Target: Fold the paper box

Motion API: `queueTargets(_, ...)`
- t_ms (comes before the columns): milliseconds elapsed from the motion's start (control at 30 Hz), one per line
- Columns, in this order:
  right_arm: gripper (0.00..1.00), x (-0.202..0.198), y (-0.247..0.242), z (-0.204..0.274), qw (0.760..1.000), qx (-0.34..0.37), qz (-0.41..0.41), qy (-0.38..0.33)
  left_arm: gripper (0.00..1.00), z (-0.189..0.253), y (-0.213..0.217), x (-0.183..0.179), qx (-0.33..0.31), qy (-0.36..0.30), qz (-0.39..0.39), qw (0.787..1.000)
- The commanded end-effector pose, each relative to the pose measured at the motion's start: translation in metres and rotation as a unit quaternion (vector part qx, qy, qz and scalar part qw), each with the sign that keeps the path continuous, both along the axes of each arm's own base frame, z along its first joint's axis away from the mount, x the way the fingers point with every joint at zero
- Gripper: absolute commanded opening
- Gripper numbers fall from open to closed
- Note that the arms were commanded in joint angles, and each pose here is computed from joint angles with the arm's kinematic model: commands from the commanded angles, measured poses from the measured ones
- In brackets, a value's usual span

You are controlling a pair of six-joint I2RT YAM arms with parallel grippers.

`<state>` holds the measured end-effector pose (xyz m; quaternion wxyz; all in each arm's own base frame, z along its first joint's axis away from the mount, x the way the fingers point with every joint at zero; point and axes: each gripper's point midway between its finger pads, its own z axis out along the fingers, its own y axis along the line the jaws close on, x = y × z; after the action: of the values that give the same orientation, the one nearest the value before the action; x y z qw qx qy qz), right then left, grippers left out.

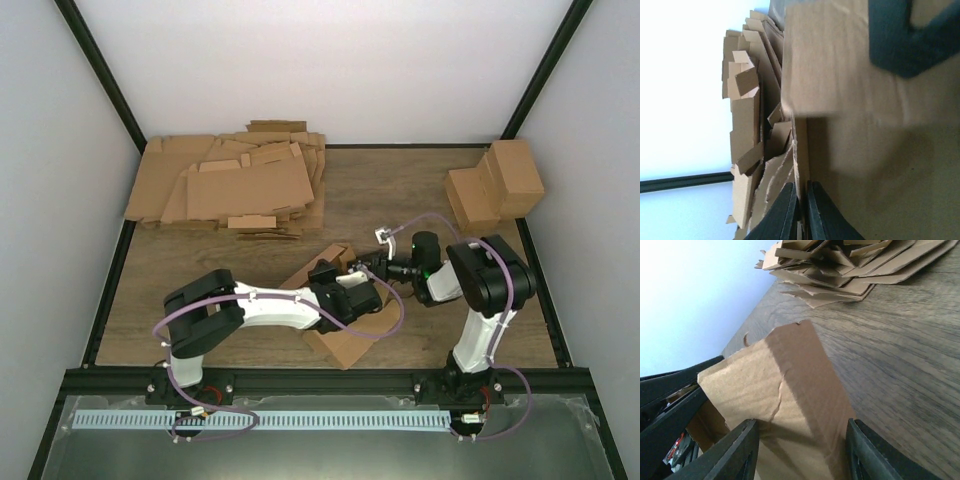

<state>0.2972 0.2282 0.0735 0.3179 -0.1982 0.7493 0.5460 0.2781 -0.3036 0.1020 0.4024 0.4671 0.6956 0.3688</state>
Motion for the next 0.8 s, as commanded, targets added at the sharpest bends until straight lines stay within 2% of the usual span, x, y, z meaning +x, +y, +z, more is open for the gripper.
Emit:
queueTargets(0,0.50,-0.008,0.009,0.010,0.998,-0.018,0.002,-0.059,0.06,0.009,-0.017,0.001,0.016,-0.028,-0.010,0.999)
queueTargets(267,0.47,-0.010,-0.002,0.003,0.997,-0.033,-0.047,-0.058,0.06,0.015,-0.027,-0.009,0.030,-0.037,-0.040,0.998)
queueTargets(533,0.55,-0.013,-0.019,0.011,0.989,-0.058,-0.105,-0.084,0.04,0.014,-0.027,-0.016,0.050,-0.054,-0.051,0.996)
queueTargets(633,0.57,-0.013,-0.019,0.016,0.988,-0.058,-0.106,-0.094,0.04,0.018,-0.027,-0.017,0.052,-0.061,-0.055,0.995)
queueTargets(767,0.55,-0.011,-0.016,0.019,0.989,-0.057,-0.094,-0.102,0.04,0.022,-0.025,-0.017,0.058,-0.072,-0.060,0.994)
